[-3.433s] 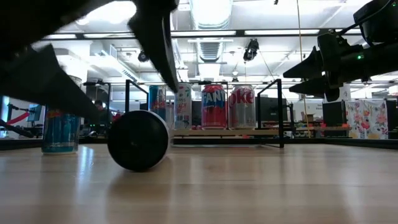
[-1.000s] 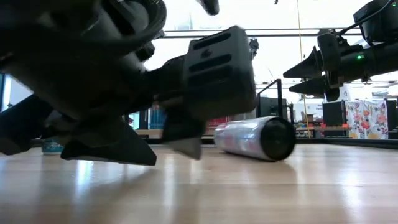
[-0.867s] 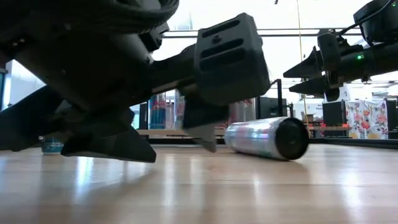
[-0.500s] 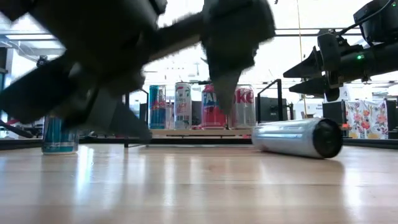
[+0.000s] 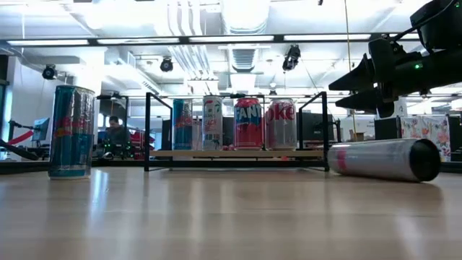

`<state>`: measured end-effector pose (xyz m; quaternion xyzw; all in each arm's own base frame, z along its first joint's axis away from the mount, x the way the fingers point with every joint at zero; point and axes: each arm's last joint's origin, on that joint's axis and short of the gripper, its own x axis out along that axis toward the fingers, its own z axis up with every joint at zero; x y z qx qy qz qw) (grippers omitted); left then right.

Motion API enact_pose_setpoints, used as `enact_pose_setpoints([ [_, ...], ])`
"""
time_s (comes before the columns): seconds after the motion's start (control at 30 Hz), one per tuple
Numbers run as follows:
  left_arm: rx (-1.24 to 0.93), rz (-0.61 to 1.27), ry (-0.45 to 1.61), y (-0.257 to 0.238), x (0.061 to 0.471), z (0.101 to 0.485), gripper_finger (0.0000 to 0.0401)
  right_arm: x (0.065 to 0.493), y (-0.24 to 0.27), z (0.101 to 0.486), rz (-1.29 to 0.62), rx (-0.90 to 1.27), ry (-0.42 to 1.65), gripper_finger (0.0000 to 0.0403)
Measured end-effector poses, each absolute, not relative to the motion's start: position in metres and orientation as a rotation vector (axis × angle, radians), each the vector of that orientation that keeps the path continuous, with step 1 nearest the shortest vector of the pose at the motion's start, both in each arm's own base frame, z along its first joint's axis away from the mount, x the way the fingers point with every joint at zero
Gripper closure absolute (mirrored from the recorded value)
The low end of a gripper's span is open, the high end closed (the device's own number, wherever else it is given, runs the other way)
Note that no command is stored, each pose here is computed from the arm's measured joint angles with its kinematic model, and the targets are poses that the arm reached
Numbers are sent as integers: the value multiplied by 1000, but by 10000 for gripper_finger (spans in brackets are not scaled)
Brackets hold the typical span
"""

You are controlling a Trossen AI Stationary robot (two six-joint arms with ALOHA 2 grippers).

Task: Place canned beverage on shelf
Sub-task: Put the white and pink soda can on the shelf aligned with the other white and pink soda can

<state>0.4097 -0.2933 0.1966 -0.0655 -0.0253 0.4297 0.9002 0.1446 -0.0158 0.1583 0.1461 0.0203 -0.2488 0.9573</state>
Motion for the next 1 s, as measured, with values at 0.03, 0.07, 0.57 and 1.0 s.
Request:
enact_pose_setpoints([
  [0.03,-161,889,-73,-297,414,198,16,145,-16,158,-505,297,41,76],
  [0.07,-206,887,-91,-300,418,201,16,145,-16,158,-505,297,41,76],
  [0.57,-506,893,-126,-272,468,216,17,145,-16,158,-505,297,41,76],
  [1.0,-236,576,241,-234,485,278,17,145,-16,158,-505,297,41,76],
])
